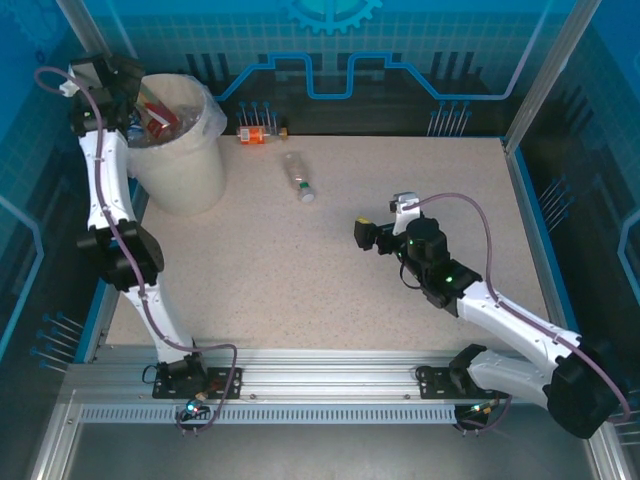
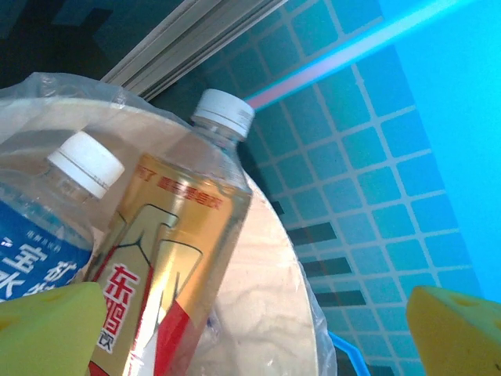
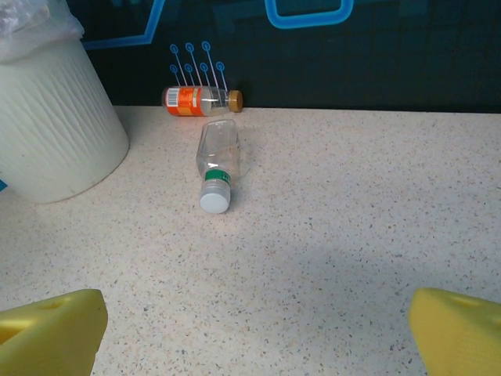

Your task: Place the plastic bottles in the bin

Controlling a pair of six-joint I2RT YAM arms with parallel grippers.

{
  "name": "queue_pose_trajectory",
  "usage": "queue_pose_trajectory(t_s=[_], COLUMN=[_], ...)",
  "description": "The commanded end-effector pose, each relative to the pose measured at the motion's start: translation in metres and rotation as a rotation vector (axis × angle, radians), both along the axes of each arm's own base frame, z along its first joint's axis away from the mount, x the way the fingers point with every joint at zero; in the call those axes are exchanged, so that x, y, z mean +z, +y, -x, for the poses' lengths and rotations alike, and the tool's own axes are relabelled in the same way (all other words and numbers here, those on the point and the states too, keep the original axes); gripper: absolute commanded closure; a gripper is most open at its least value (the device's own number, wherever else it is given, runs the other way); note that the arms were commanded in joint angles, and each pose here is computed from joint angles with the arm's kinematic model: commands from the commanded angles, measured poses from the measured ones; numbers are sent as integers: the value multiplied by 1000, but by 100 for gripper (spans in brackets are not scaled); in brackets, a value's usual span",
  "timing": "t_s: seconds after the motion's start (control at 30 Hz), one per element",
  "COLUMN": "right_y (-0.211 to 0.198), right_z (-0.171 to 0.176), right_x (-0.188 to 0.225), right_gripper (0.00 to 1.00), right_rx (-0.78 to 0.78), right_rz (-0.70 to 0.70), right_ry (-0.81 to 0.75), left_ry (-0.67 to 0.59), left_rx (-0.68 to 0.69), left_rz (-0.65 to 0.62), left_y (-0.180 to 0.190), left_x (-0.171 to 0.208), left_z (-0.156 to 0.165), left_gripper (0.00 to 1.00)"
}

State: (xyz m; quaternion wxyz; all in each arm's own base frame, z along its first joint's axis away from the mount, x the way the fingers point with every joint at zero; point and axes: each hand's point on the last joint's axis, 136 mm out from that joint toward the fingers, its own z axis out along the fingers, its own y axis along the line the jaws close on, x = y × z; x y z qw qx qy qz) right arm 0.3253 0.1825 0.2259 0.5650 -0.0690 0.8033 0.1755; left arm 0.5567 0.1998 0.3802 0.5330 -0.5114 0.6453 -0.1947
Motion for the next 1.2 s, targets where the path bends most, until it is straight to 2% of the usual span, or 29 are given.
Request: queue_pose_trajectory(t_s=[0.0, 0.23, 0.37, 0.53, 0.63, 0.77, 0.9, 1.0, 1.17], right_y=[-2, -12, -10, -6, -5, -4, -2, 0, -3], right_z=[-8, -16, -18, -19, -20, -19, -19, -18, -12], right_x=[10, 4, 1, -1, 2, 4, 3, 8, 13], right_gripper=[0, 0, 0, 0, 0, 0, 0, 0, 0], right_rx=[-43, -140, -135, -125, -119, -105, -84, -62, -55], right_rz=[-45, -137, -156, -177, -193, -178, -163, -159, -135], right_ry=[11, 87, 106, 126, 128, 131, 129, 126, 125], left_ry=[-67, -67, -30, -41, -15, 75, 187, 271, 427], left_rx=[-49, -121, -182, -285, -353, -422, -474, -507, -543], left_rz=[-68, -274, -433, -409, -443, -599, -783, -826, -807], left_y=[-19, -68, -118, -182, -223, -280, -330, -351, -364], left_x=[41, 58, 56, 13, -14, -49, -91, -127, -184], left_z=[15, 15, 15, 26, 33, 35, 24, 8, -22], left_gripper=[1, 1, 1, 1, 1, 1, 1, 1, 1])
